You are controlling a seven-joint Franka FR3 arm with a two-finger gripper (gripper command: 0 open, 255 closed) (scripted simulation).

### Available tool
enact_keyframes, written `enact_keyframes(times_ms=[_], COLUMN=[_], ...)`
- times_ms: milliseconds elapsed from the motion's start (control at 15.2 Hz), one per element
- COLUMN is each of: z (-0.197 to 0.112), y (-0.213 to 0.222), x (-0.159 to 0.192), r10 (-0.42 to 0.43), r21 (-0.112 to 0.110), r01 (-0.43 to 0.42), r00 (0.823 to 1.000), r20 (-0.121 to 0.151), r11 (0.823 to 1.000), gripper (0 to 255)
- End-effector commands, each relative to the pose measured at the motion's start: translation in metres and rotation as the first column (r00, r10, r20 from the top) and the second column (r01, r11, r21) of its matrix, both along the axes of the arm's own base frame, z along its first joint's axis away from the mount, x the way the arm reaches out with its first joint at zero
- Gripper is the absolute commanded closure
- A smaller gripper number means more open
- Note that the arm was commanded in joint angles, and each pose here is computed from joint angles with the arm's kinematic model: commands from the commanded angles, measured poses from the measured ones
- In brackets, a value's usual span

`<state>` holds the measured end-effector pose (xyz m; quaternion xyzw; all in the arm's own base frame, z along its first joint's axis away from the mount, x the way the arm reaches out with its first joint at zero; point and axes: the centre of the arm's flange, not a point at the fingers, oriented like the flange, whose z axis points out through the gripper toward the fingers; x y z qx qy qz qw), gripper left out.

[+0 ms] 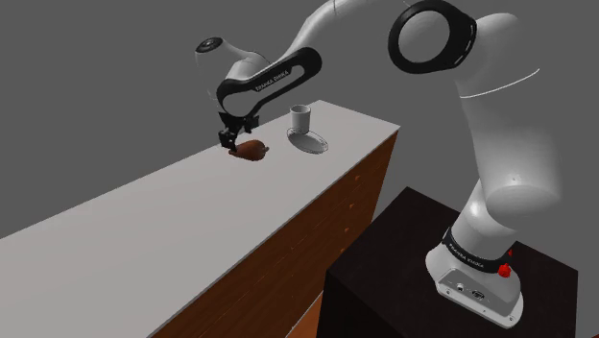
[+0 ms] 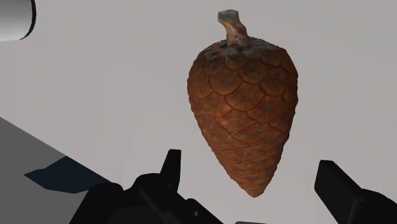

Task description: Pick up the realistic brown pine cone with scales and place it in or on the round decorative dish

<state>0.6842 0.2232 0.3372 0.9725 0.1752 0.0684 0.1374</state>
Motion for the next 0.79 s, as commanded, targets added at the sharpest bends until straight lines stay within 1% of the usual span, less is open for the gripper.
enact_keyframes(times_ms=[0, 396, 726], z=[-0.01, -0.043, -0.043], y=[-0.001, -0.009, -0.009], x=[0.005, 0.011, 0.011], r10=[0.011, 0.011, 0.011], r21=[0.008, 0.008, 0.008], r01=[-0.011, -0.011, -0.011], r00=[1.0, 1.0, 1.0], r20=[0.003, 0.003, 0.003], r11=[1.0, 1.0, 1.0], gripper=[0, 0, 0])
